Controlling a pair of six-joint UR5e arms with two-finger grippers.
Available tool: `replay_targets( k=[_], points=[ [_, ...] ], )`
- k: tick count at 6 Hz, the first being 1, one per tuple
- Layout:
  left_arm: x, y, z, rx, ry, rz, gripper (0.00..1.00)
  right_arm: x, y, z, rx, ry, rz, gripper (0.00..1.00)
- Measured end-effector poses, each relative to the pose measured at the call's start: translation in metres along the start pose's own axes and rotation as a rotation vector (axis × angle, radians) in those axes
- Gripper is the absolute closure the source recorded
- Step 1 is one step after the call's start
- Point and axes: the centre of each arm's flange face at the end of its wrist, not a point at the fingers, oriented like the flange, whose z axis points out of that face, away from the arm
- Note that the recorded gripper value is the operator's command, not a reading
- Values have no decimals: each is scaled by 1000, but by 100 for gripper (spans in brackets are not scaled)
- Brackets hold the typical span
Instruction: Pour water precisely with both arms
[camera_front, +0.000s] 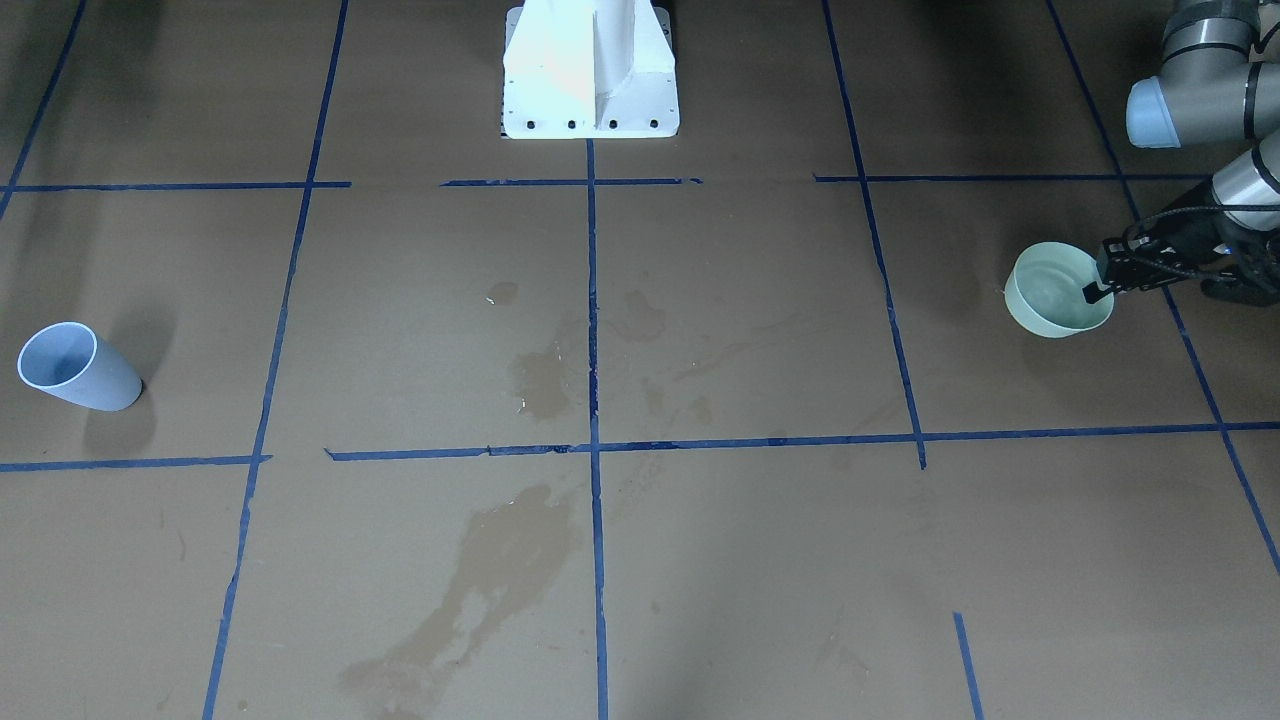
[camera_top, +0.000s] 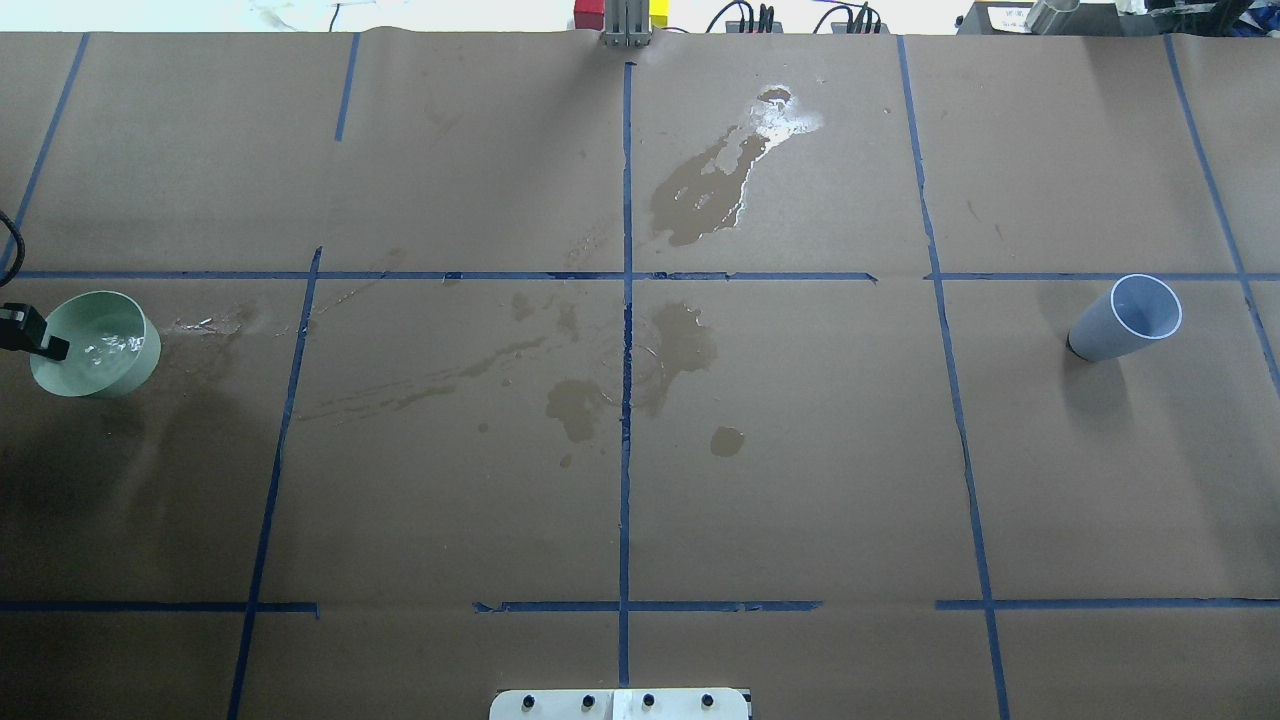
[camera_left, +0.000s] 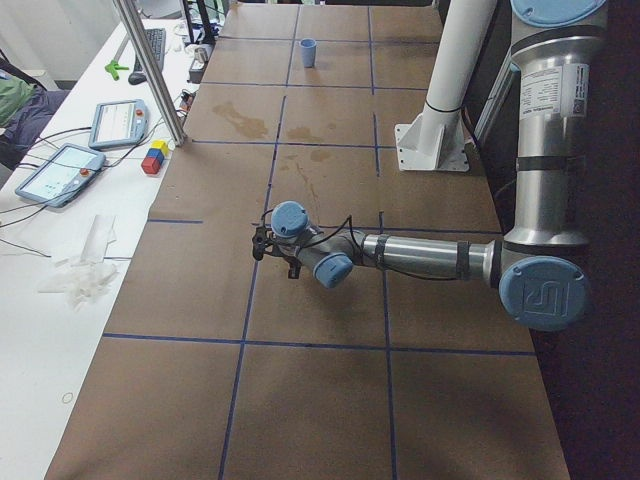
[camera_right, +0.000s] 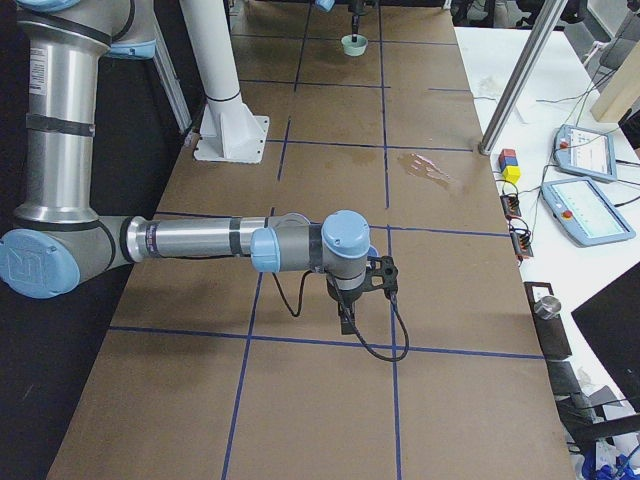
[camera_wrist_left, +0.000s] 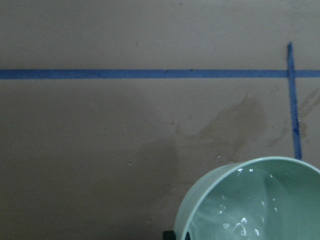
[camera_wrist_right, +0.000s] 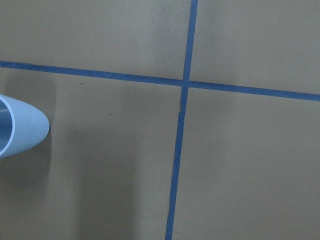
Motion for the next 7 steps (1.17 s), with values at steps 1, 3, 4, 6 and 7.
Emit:
replay_targets(
  k=[1,3,4,6,7],
  points=[
    [-14,1,10,0,-1,-12,96,-1,0,1,-2,0,-1,0],
    [-29,-4,23,-2,-4,-21,93,-1,0,2,-4,-1,-2,0],
    [-33,-9,29,-6,-8,-28,92,-1,0,2,-5,0,-2,0],
    [-37,-20,39,-14,-14,-38,65,-1,0,3,-7,0,-2,0],
    [-39,-23,42,-18,-17,-42,43,0,0,4,-9,0,0,0]
  ],
)
